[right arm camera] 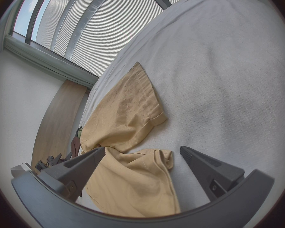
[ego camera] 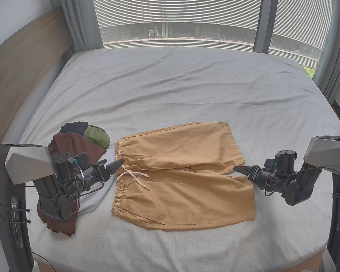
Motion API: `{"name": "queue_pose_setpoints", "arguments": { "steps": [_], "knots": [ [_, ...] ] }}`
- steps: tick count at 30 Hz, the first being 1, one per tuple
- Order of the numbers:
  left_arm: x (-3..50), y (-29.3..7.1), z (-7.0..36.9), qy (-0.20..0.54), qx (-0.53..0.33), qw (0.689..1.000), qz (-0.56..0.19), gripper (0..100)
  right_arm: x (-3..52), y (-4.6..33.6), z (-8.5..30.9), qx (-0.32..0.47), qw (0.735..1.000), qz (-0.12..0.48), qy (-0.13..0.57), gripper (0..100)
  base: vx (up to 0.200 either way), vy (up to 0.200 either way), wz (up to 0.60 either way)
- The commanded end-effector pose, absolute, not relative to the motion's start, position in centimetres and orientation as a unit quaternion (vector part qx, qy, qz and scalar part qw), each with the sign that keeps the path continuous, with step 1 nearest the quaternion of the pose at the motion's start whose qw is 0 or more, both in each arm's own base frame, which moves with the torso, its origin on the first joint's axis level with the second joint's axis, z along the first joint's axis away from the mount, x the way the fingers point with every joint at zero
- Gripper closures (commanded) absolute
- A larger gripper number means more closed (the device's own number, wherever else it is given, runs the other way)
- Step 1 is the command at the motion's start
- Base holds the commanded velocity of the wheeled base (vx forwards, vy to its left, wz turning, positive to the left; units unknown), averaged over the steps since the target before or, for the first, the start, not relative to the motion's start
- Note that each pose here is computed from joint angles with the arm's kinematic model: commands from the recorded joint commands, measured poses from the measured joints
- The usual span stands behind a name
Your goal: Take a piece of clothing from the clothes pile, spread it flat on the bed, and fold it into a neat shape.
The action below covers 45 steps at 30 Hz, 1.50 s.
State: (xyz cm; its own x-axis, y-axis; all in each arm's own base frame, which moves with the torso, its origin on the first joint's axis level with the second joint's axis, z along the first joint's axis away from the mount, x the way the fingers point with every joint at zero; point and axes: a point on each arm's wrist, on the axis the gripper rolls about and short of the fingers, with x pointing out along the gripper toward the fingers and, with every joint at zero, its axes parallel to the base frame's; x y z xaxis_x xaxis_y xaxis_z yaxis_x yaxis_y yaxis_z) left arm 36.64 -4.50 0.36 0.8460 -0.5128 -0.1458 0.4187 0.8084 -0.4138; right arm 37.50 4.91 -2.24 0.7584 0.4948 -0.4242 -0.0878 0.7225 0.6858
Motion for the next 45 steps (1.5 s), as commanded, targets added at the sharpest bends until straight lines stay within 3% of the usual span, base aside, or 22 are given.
{"name": "queue_pose_setpoints", "arguments": {
  "steps": [1,3,4,21,45],
  "knots": [
    [36.6,-4.5,0.2,0.128,-0.187,0.942,-0.247,0,37.6,5.5,-2.7,0.334,0.873,0.173,0.311,0,0.0,0.0,0.0],
    [36.6,-4.5,0.2,0.128,-0.187,0.942,-0.247,0,37.6,5.7,-3.0,0.334,0.872,0.173,0.315,0,0.0,0.0,0.0],
    [36.6,-4.5,0.2,0.128,-0.187,0.942,-0.247,0,37.6,5.7,-3.2,0.334,0.871,0.173,0.317,100,0.0,0.0,0.0],
    [36.8,-4.5,0.0,0.129,-0.186,0.942,-0.247,0,38.6,4.7,-2.5,0.333,0.886,0.171,0.272,100,0.0,0.0,0.0],
    [36.8,-4.1,-0.7,0.131,-0.173,0.946,-0.241,0,39.0,3.2,-2.5,0.334,0.893,0.151,0.262,100,0.0,0.0,0.0]
  ]
}}
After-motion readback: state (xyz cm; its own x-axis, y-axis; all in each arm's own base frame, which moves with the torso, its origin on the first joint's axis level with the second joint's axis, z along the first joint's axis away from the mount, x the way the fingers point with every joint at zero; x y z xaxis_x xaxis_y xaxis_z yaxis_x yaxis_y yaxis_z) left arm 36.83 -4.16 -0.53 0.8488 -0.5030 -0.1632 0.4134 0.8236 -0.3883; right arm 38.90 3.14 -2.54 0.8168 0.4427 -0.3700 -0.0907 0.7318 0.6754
